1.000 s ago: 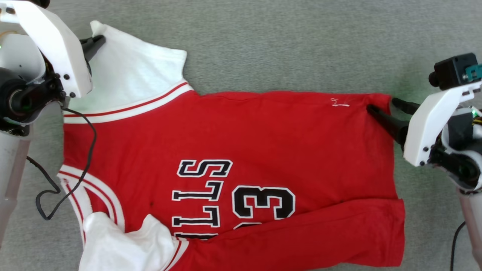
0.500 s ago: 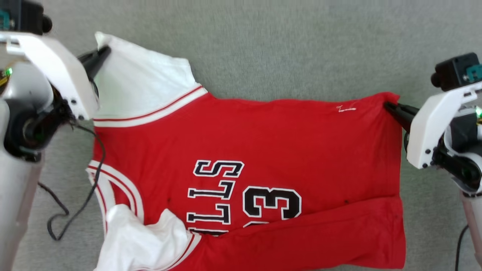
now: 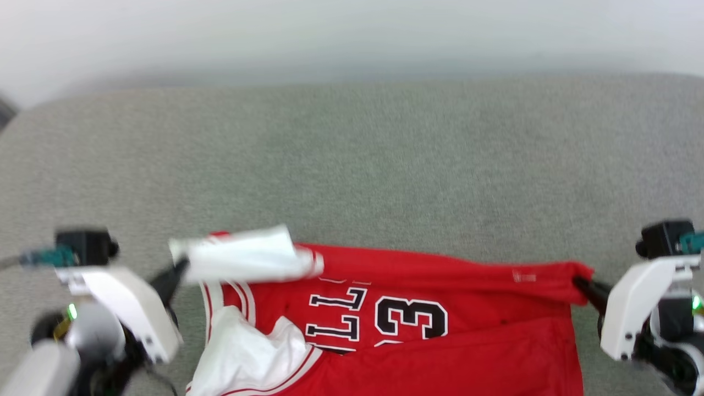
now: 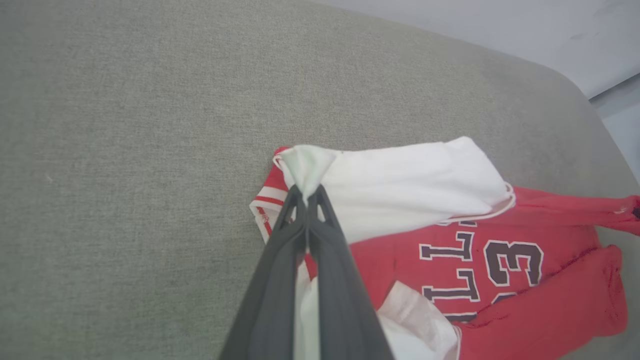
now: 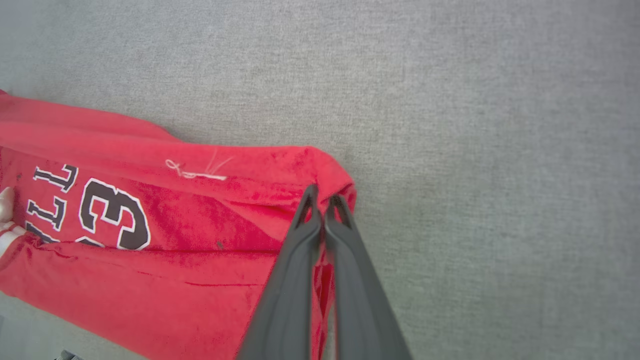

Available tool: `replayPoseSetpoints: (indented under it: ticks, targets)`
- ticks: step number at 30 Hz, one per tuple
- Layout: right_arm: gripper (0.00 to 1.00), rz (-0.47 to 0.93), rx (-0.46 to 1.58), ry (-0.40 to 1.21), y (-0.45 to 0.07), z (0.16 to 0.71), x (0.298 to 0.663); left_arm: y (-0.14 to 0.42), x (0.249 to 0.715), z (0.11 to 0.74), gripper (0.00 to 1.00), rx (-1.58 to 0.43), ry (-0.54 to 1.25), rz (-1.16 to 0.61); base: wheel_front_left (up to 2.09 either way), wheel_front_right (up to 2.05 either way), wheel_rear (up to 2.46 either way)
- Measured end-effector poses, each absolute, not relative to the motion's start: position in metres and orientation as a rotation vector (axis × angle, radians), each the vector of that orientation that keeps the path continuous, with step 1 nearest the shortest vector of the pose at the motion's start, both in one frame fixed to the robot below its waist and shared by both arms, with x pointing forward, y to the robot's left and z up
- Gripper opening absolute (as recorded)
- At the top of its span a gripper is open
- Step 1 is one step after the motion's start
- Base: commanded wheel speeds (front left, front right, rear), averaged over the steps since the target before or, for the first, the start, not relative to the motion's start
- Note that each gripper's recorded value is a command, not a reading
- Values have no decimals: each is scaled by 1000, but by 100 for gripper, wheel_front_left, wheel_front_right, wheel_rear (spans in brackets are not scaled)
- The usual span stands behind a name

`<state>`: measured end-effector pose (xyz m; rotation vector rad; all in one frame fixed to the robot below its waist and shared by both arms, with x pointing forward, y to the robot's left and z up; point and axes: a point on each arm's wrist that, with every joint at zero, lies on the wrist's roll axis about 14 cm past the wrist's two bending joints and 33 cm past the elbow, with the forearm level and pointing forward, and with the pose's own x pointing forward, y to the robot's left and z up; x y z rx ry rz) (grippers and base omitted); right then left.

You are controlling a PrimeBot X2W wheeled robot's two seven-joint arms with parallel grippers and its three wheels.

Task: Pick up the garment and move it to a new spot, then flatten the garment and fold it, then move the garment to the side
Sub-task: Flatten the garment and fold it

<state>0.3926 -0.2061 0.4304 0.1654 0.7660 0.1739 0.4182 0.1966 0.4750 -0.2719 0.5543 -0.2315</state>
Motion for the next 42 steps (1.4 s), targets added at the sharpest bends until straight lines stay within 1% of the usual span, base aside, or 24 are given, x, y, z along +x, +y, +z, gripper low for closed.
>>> replayPoseSetpoints:
  ticks: [1, 2, 6, 7, 8, 9, 10, 12, 15, 17, 22, 27, 30, 34, 38, 42]
  targets:
    - [0, 170, 175, 770, -206, 429, 385, 197, 404, 470, 0, -288, 568, -221, 0, 0, 0]
    - [0, 159, 208, 773, -205, 423, 367, 193, 363, 450, 0, -355, 635, -197, 0, 0, 0]
    - [1, 132, 241, 777, -206, 412, 349, 183, 326, 427, 0, -429, 700, -179, 0, 0, 0]
    - [22, 124, 256, 783, -205, 407, 343, 179, 321, 422, 0, -450, 712, -177, 0, 0, 0]
    - [74, 115, 267, 790, -205, 402, 338, 177, 316, 417, 8, -459, 723, -176, 0, 0, 0]
    - [100, 106, 275, 799, -205, 397, 332, 175, 312, 412, 54, -470, 733, -170, 0, 0, 0]
    - [100, 98, 285, 809, -206, 393, 327, 171, 308, 408, 100, -486, 747, -173, 0, 0, 0]
    - [100, 91, 298, 818, -204, 386, 318, 168, 304, 405, 100, -491, 742, -173, 0, 0, 0]
    - [100, 81, 305, 797, -206, 386, 310, 172, 311, 412, 100, -462, 675, -162, 0, 0, 0]
    - [100, 80, 299, 753, -208, 394, 309, 180, 321, 426, 100, -439, 578, -119, 0, 0, 0]
    - [100, 78, 262, 612, -217, 432, 315, 177, 338, 461, 100, -393, 380, -111, 0, 0, 0]
    - [100, 40, 214, 564, -241, 459, 317, 167, 356, 509, 100, -346, 150, -126, 0, 0, 0]
    - [100, 34, 190, 605, -250, 461, 320, 168, 362, 528, 100, -310, 41, -121, 0, 0, 0]
    - [100, 58, 172, 716, -248, 451, 322, 170, 366, 549, 100, -258, -84, -113, 0, 0, 0]
    - [100, 97, 172, 829, -234, 432, 325, 169, 374, 562, 100, -214, -157, -115, 0, 0, 0]
    - [100, 142, 195, 929, -213, 408, 329, 170, 380, 563, 100, -183, -177, -110, 0, 0, 0]
